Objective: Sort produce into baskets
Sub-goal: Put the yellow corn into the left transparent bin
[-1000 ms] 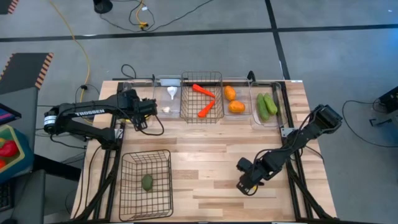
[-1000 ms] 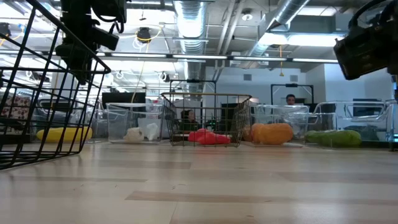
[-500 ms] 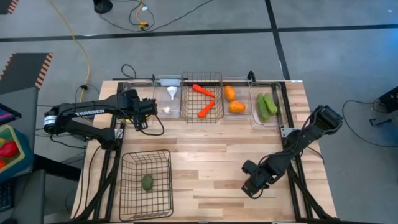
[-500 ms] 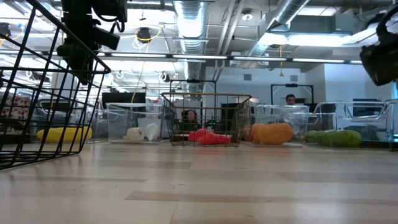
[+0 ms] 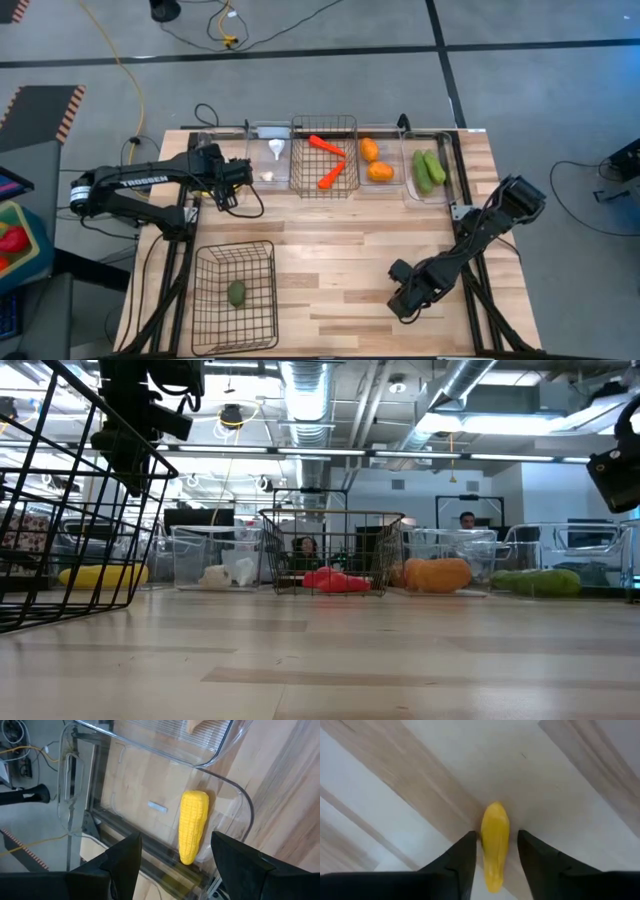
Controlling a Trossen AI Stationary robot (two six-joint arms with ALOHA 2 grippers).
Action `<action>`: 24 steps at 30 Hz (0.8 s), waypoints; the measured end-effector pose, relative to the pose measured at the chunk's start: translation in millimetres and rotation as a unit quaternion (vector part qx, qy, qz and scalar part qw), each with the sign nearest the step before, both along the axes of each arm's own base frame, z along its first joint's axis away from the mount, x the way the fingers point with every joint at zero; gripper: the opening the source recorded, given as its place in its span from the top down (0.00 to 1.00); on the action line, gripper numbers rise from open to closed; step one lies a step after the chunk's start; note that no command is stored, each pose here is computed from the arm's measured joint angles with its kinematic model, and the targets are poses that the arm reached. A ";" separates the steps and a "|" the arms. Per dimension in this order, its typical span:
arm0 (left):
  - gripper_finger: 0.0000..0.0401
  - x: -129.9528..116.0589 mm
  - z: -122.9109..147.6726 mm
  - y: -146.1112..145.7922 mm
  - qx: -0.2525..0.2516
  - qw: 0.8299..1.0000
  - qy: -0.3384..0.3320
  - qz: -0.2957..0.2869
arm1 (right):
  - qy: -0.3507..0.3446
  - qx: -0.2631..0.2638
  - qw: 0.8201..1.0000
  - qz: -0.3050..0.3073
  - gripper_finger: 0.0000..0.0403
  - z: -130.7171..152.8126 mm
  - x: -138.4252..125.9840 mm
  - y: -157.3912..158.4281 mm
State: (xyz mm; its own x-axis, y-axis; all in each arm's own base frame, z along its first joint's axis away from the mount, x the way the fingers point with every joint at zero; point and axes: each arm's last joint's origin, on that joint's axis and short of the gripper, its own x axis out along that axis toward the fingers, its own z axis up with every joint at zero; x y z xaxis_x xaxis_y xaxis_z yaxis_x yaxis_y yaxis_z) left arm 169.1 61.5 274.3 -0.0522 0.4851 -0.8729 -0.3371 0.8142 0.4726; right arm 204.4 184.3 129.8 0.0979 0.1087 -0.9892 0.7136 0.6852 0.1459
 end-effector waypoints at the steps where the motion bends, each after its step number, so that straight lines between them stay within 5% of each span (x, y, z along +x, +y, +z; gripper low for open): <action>1: 0.43 0.0 0.0 0.0 0.000 1.000 0.000 0.000 | 0.000 0.000 1.000 0.001 0.59 1.5 0.3 0.3; 10: 0.43 4.1 0.1 0.5 -0.006 1.000 -0.021 -0.007 | -0.037 0.022 0.999 -0.007 0.86 17.4 5.7 -0.4; 18: 0.44 9.8 -0.3 -1.0 -0.047 0.997 -0.049 -0.037 | -0.128 0.054 0.990 -0.025 0.85 23.6 32.3 -7.1; 24: 0.44 18.8 0.2 -4.6 -0.104 0.987 -0.106 -0.059 | -0.263 0.043 0.963 -0.037 0.84 35.3 67.7 -26.4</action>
